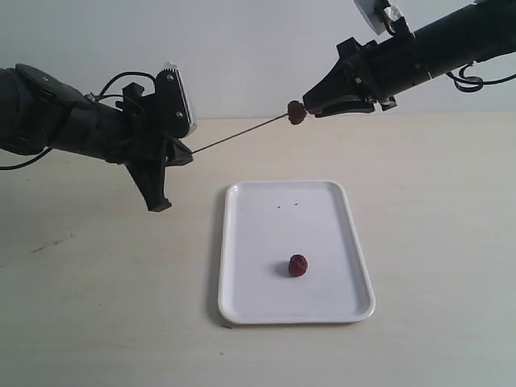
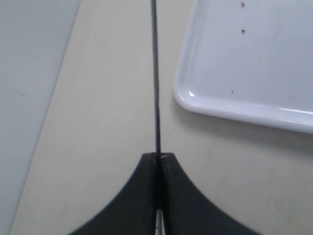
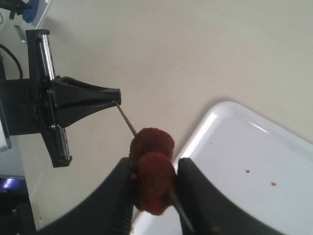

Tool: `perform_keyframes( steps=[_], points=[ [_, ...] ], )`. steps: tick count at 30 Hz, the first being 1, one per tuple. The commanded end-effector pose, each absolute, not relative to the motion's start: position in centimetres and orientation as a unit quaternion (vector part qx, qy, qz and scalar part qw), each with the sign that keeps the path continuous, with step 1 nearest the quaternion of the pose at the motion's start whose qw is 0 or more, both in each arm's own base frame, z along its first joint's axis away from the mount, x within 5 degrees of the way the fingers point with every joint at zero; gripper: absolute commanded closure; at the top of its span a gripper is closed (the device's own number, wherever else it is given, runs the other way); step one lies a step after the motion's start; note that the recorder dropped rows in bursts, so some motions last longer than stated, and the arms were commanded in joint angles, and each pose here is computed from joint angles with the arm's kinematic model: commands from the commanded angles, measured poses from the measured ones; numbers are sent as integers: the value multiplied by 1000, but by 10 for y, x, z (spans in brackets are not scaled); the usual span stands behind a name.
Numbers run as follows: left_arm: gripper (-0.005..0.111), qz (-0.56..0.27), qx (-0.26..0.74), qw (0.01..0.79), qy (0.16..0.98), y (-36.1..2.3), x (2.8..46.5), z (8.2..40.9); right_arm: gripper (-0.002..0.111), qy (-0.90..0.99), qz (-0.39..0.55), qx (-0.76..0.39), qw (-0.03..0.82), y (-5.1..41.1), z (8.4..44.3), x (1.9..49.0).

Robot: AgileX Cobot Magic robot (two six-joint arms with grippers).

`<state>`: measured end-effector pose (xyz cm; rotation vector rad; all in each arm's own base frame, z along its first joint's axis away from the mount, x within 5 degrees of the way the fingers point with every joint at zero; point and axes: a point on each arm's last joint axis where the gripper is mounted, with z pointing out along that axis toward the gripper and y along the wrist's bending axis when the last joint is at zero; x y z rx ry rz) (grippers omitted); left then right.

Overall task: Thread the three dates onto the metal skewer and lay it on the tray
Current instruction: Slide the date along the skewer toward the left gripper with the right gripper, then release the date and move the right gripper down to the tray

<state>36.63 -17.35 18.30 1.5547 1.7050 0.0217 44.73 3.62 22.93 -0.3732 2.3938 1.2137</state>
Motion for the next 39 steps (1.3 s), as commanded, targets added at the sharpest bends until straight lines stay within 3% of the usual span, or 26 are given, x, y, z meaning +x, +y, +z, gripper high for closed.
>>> perform_keyframes(
  steps=[1, 6, 13, 22, 25, 33, 39],
  points=[
    [107, -8, 603, 415, 681, -179, 366, 188, 79, 858, 445, -136, 217, 40, 232, 448],
    [107, -10, 600, 416, 683, -179, 366, 188, 78, 855, 449, -136, 221, 40, 233, 448],
    [107, -15, 590, 417, 691, -179, 366, 188, 45, 850, 449, -149, 232, 40, 234, 449],
    [107, -18, 551, 417, 722, -161, 375, 188, 45, 848, 425, -123, 291, -11, 263, 443],
    [107, -30, 512, 416, 751, -147, 380, 188, 45, 892, 330, -163, 263, -23, 275, 426],
    [107, -78, 396, 408, 819, -126, 387, 188, 48, 915, 228, -282, 177, 64, 292, 383],
    [107, -96, 336, 405, 845, -117, 390, 188, 48, 947, 82, -304, 60, 110, 260, 348]
  ],
)
